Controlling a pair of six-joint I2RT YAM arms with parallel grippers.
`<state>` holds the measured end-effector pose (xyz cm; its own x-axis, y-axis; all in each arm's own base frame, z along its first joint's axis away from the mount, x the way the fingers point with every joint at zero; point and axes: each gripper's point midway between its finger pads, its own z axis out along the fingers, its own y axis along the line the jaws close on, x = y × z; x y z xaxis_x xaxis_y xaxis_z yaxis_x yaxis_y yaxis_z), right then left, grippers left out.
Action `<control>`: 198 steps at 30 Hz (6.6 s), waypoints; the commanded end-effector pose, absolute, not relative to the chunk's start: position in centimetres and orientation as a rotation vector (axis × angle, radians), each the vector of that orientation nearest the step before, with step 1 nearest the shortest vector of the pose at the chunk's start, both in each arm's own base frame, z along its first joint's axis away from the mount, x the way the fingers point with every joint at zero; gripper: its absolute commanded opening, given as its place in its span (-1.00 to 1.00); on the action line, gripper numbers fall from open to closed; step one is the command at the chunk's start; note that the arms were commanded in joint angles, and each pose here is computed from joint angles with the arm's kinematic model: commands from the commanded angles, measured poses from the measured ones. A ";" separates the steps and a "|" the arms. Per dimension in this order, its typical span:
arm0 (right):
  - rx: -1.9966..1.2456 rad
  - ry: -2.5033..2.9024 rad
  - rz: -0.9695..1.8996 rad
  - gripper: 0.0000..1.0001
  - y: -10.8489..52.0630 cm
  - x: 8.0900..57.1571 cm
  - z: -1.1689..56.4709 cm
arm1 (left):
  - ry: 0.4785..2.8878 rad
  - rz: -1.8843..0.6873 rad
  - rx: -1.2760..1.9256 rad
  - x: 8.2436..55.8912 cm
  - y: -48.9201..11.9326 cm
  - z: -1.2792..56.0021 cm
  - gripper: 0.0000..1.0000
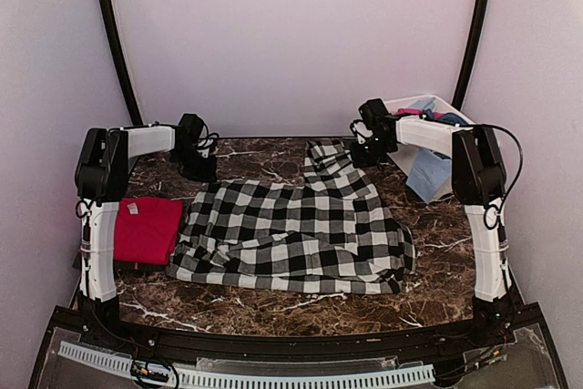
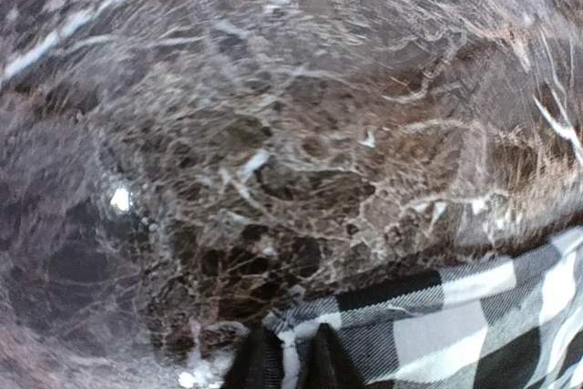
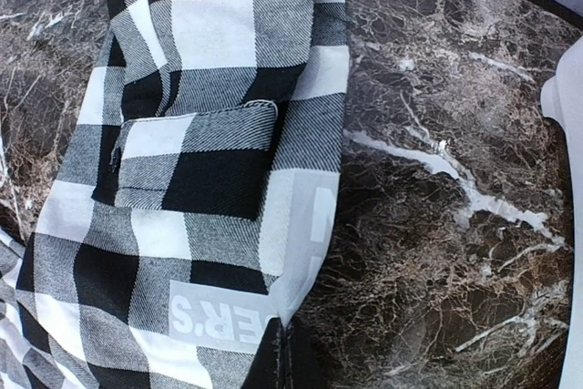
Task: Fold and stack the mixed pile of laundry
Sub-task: Pick up the 1/3-folded shirt from the center of the board, then fold the 1/3-folded shirt at the center of the board, then pick up the rectangle-folded shirt from the center of the board, then adjust the rectangle-folded shirt at the center of the board.
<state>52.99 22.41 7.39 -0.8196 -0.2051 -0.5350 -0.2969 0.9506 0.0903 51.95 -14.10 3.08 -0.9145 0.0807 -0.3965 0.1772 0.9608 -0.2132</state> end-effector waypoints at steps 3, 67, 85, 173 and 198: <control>-0.338 2.447 0.255 -1.00 22.2 54.0 13.2 | 2.675 -0.298 0.184 52.9 -13.5 5.5 -1.00; -0.476 2.773 0.375 -0.99 22.3 32.8 3.1 | 2.757 0.203 0.302 39.2 -11.1 5.1 -0.69; -0.674 2.468 0.279 -0.04 23.0 37.4 13.7 | 2.442 -0.074 0.268 42.1 -14.0 18.0 0.51; -1.492 2.148 1.338 -1.00 46.9 15.3 24.0 | 1.838 -0.512 0.560 27.4 -17.4 29.4 0.94; -1.310 2.280 1.104 -1.00 31.7 9.9 24.3 | 1.832 -0.479 0.697 28.4 -20.1 27.7 0.87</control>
